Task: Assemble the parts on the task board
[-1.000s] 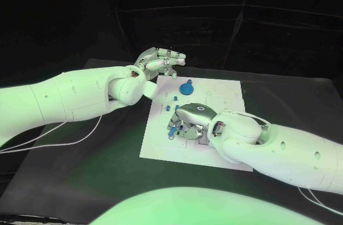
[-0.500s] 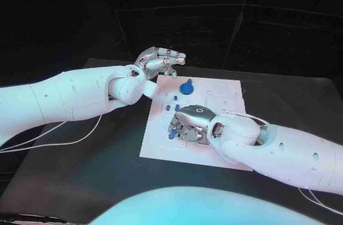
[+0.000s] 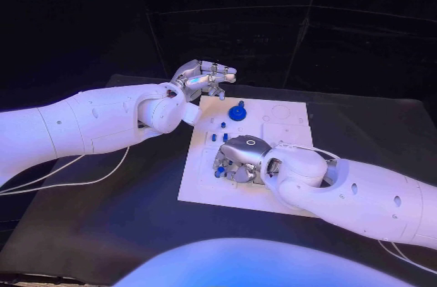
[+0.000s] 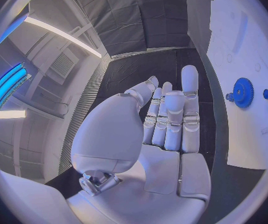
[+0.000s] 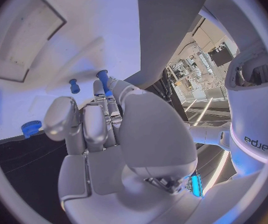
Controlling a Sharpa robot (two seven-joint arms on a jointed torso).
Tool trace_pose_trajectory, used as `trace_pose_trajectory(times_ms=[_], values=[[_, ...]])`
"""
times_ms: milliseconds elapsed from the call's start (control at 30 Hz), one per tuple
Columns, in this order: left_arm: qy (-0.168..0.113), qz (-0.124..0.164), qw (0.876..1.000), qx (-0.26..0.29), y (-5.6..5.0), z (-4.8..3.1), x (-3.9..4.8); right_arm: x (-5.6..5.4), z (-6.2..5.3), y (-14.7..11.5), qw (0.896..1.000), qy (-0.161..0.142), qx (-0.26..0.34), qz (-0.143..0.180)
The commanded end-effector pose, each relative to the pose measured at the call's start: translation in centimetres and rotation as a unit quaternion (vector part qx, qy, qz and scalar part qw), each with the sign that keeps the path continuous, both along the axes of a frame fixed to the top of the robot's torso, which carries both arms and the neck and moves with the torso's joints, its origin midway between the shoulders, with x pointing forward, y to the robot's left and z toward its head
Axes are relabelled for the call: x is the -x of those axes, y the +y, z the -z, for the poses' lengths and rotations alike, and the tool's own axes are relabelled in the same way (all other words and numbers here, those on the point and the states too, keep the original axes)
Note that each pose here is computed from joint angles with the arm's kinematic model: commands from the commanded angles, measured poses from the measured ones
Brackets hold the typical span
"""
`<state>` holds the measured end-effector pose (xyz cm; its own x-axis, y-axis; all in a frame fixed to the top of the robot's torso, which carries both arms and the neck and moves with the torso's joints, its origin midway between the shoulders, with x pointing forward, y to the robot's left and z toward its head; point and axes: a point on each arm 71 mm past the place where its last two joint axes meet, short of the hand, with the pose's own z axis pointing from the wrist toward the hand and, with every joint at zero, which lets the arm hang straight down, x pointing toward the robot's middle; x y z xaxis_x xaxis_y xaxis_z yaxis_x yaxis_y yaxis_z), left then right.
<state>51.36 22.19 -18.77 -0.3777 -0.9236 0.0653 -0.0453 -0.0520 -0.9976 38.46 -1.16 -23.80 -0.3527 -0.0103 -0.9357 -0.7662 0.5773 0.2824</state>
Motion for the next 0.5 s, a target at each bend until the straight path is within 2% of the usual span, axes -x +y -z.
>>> trace_pose_trajectory(times_ms=[33, 500], values=[[-0.001, 0.006, 1.000, 0.004, -0.16, -0.13, -0.02, 0.01, 0.57, -0.11, 1.000, -0.001, 0.021, 0.010], [0.000, 0.006, 1.000, 0.004, -0.19, -0.10, -0.05, 0.08, 0.27, 0.05, 1.000, -0.016, -0.011, 0.019]])
